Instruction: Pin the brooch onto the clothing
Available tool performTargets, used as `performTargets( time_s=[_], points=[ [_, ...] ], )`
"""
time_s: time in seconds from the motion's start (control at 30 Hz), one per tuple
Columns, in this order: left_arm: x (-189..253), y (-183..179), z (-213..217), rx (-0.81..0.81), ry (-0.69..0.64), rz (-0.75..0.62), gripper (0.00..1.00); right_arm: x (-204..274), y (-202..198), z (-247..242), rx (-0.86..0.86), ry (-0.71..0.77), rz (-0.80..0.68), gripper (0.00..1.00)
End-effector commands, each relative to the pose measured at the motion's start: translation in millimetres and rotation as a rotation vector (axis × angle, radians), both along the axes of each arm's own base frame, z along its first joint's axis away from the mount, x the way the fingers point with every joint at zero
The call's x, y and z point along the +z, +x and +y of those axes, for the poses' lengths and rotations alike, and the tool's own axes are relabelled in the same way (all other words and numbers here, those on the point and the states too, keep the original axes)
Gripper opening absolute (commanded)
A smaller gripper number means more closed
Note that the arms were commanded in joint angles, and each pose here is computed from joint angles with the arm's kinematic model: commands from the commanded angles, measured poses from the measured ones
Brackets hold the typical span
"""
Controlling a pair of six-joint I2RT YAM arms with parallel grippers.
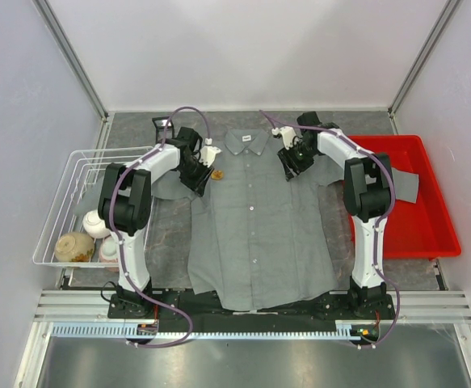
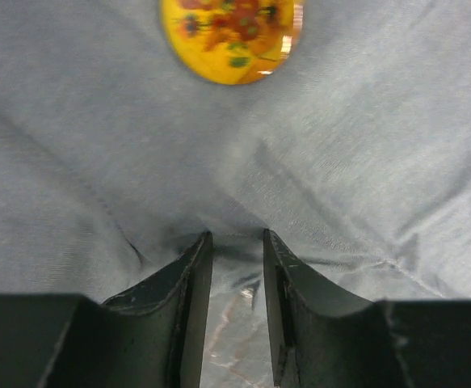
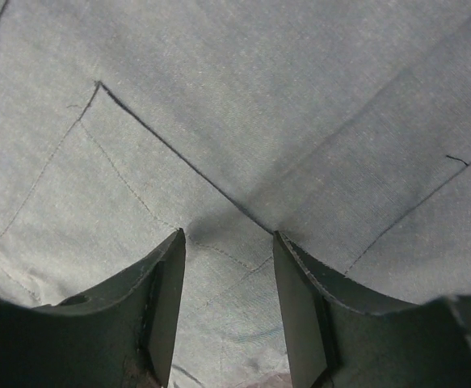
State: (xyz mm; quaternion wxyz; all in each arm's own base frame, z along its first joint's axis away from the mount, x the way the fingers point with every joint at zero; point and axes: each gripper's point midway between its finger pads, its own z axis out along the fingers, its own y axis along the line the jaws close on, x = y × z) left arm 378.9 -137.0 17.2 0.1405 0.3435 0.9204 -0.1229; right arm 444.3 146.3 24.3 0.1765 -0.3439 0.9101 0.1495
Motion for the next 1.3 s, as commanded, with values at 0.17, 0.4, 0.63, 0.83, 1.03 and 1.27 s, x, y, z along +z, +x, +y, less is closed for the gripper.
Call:
performTargets(
  time_s=[0.17, 0.4, 0.63, 0.83, 1.03, 1.27],
  points=[
    [-6.8, 52.7, 11.6, -0.012, 0.058, -0.114, 0.41, -21.1, 44.6, -36.5, -0.145, -0.116, -0.054, 0.55],
    [28.2, 34.9, -6.9, -0.081, -0.08, -0.171, 0.42, -8.8, 36.8, -29.4, -0.118, -0.07, -0.057, 0.57],
    [66.0, 26.0, -15.9, -0.044, -0.184, -0.211, 0.42, 31.6, 36.1, -6.5, -0.07, 0.059, -0.107, 0.61],
    [135.3, 53.0, -18.9, 0.062, -0.331, -0.351, 0.45, 81.5, 38.9, 8.4, -0.023, 0.163, -0.21, 0.71],
    [153.0, 78.1, 1.3, 0.151, -0.285, -0.394, 0.5, 97.8, 46.6, 6.7, -0.018, 0.159, -0.269, 0.78],
    [195.3, 106.0, 27.7, 0.316, -0.343, -0.452, 0.74, 132.9, 67.5, -12.4, -0.136, 0.245, -0.328, 0.98]
  ],
)
